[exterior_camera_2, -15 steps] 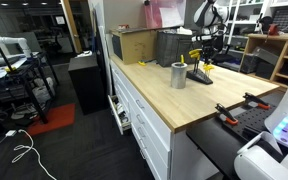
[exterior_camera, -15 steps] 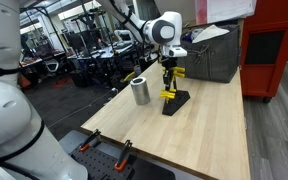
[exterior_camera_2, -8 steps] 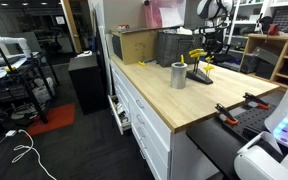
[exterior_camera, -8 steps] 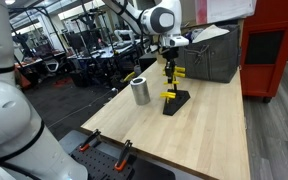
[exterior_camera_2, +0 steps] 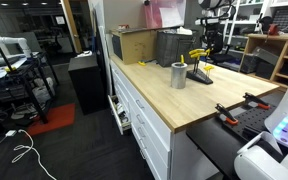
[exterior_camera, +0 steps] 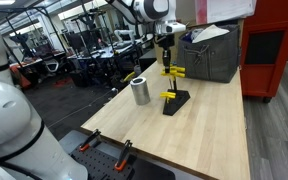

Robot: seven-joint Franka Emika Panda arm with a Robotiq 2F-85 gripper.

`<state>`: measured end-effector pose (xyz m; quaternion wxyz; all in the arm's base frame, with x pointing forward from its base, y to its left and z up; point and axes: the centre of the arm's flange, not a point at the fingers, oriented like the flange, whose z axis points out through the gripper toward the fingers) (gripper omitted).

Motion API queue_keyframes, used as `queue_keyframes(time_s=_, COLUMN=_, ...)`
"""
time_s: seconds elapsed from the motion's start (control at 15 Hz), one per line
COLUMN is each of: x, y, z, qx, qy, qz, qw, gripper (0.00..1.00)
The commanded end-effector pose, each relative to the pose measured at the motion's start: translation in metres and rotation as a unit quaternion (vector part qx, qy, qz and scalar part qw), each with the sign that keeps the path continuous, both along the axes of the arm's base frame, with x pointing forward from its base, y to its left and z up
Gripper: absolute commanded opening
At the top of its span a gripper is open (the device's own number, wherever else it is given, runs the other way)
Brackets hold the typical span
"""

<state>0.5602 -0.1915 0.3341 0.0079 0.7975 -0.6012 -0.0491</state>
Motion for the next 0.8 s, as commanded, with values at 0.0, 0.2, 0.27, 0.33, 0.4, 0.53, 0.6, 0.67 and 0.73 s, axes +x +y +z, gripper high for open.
queue_keyframes(time_s=0.0, x=-0.011, y=0.023, z=0.029, qx=0.011, qy=-0.01, qz=0.043, qw=0.999, gripper=0.04)
queue_keyframes(time_s=0.2, x=-0.009, y=0.045, z=0.044, qx=0.011, qy=-0.023, qz=0.073, qw=0.997, gripper=0.04)
queue_keyframes(time_s=0.27, x=-0.006, y=0.053, z=0.048, qx=0.011, qy=-0.026, qz=0.081, qw=0.9963, gripper=0.04)
queue_keyframes(time_s=0.33, x=-0.003, y=0.06, z=0.051, qx=0.012, qy=-0.029, qz=0.089, qw=0.9955, gripper=0.04)
queue_keyframes(time_s=0.4, x=0.002, y=0.068, z=0.053, qx=0.011, qy=-0.032, qz=0.096, qw=0.9948, gripper=0.04)
queue_keyframes(time_s=0.53, x=0.009, y=0.083, z=0.053, qx=0.013, qy=-0.031, qz=0.11, qw=0.9934, gripper=0.04)
queue_keyframes(time_s=0.6, x=0.012, y=0.09, z=0.052, qx=0.015, qy=-0.029, qz=0.117, qw=0.9926, gripper=0.04)
queue_keyframes(time_s=0.67, x=0.014, y=0.097, z=0.05, qx=0.017, qy=-0.026, qz=0.125, qw=0.9917, gripper=0.04)
queue_keyframes(time_s=0.73, x=0.016, y=0.105, z=0.05, qx=0.02, qy=-0.023, qz=0.135, qw=0.9904, gripper=0.04)
